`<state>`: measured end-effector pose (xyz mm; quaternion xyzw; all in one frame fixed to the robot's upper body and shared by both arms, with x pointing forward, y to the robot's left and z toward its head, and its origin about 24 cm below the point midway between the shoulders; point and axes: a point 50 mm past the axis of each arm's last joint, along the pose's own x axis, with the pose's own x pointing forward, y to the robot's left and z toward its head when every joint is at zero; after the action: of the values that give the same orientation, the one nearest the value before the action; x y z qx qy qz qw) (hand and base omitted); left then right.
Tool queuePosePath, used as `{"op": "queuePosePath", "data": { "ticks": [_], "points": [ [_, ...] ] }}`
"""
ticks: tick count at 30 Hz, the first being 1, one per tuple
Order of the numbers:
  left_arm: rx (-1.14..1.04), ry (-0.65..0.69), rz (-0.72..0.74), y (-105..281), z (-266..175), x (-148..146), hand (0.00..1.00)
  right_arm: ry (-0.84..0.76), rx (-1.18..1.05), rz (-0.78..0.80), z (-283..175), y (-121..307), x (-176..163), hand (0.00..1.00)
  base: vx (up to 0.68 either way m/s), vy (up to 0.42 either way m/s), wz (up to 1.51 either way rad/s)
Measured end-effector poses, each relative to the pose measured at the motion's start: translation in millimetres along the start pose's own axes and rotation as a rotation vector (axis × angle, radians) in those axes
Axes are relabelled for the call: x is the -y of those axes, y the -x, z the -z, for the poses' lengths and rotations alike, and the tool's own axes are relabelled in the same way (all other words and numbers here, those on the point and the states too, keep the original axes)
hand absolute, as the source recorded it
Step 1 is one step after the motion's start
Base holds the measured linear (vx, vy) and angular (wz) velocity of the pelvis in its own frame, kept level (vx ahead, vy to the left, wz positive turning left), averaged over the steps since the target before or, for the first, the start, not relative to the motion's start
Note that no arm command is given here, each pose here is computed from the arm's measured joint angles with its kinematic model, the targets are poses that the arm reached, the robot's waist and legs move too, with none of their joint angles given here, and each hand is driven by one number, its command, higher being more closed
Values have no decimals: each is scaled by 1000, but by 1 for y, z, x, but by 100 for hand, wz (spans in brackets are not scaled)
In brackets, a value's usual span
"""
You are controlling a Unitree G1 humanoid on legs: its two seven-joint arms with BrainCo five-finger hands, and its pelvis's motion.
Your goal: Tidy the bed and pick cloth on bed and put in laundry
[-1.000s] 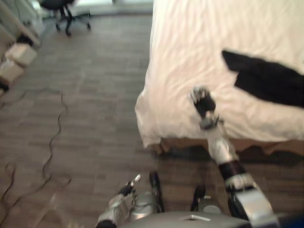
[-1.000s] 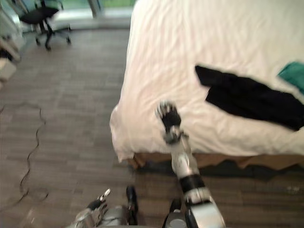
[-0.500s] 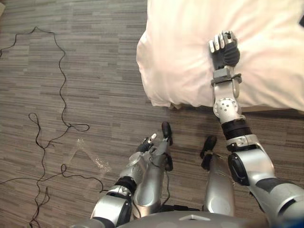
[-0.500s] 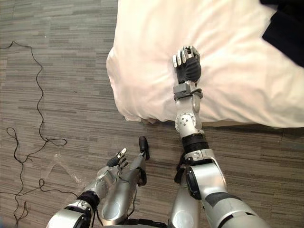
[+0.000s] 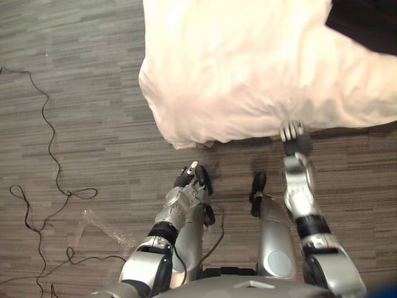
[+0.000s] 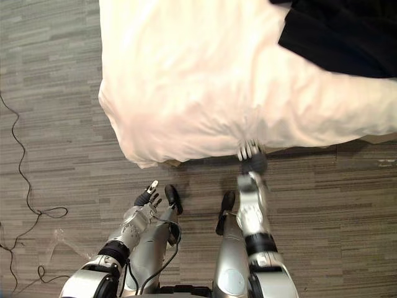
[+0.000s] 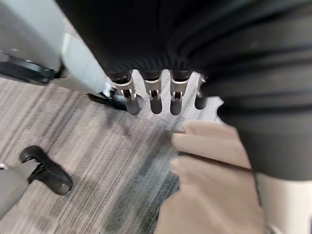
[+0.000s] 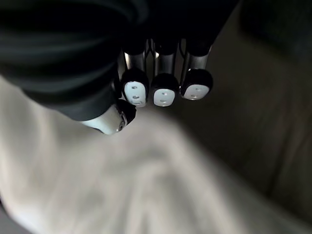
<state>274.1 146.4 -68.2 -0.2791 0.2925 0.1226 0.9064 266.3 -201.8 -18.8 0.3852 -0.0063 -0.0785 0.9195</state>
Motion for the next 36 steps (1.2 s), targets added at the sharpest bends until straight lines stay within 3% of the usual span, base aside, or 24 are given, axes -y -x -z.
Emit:
{"op": "queuePosePath", "data": {
  "ticks": [3,4,11,17,24,32,36],
  "points": [
    [-21,-52,-74,6,9,-29,0,72,-138,114,23,39,42,100,162,-16,-28],
    [-44,-56,-105,10,18,-42,0,93,-197,157,32,53,56,0,146,-18,-31],
    [-220,-182,-210,42,70,-101,0,312,-512,226,63,116,97,0,118,11,8],
    [-347,-221,-319,80,108,-149,0,433,-692,203,83,154,104,0,23,19,8],
    [-365,-314,-329,91,119,-158,0,529,-779,185,87,161,107,0,-58,7,-5],
    [-289,-221,-383,97,115,-166,0,626,-870,174,85,170,115,0,36,36,-82],
    [-316,-250,-334,98,119,-165,0,641,-865,198,84,172,117,0,12,93,-103]
  ]
}}
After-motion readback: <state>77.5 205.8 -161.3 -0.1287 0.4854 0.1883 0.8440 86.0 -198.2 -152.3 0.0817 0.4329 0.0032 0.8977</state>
